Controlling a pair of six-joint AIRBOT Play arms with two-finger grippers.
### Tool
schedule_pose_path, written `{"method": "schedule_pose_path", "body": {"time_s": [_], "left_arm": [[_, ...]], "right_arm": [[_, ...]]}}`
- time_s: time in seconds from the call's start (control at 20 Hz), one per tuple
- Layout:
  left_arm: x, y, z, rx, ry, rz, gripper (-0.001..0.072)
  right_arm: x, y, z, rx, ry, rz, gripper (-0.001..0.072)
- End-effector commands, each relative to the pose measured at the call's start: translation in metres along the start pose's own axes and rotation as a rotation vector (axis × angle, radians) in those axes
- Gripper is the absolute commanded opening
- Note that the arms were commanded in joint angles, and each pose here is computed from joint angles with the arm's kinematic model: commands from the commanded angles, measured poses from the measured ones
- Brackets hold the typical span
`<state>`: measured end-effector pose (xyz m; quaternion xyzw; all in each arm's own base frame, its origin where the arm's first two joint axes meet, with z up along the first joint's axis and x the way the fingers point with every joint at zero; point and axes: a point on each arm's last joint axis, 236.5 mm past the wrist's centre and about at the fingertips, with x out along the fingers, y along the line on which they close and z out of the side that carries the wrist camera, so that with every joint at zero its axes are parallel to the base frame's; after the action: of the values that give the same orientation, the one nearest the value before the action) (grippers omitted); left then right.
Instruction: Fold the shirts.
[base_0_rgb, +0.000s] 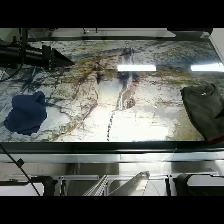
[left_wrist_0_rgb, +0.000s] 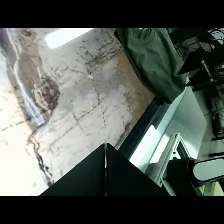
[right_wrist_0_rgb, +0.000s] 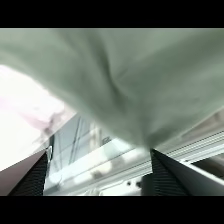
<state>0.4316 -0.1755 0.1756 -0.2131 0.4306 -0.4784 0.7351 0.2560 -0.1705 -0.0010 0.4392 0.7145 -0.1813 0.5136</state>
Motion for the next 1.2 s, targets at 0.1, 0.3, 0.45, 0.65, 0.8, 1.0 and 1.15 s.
{"method": "schedule_pose_path", "body": {"time_s": [0.1,0.3,0.45,0.65,0.8,1.0,1.15], "left_arm": [[0.0,0.0,0.0,0.0,-0.001,-0.001,0.0015],[0.0,0.0,0.003,0.001,-0.011,0.001,0.0015],[-0.006,0.003,0.01,-0.012,-0.045,0.023,0.0006],[-0.028,-0.02,0.01,0.002,-0.079,0.043,0.0005],[-0.021,-0.042,-0.026,-0.021,-0.045,0.027,0.0006],[0.011,-0.056,-0.11,-0.095,0.034,-0.007,0.0006],[0.028,-0.059,-0.158,-0.146,0.059,0.001,0.0006]], "right_arm": [[-0.015,0.077,-0.027,-0.132,0.063,0.31,0.0663],[-0.021,0.131,-0.049,-0.325,0.084,0.447,0.0014],[-0.026,0.169,-0.065,-0.499,0.03,0.512,0.0014],[-0.051,0.218,-0.118,-0.776,-0.231,0.531,0.0014],[-0.03,0.235,-0.2,-0.993,-0.297,0.536,0.0014],[0.036,0.227,-0.289,-1.169,-0.232,0.544,0.0014],[0.072,0.223,-0.314,-1.221,-0.188,0.536,0.0014]]}}
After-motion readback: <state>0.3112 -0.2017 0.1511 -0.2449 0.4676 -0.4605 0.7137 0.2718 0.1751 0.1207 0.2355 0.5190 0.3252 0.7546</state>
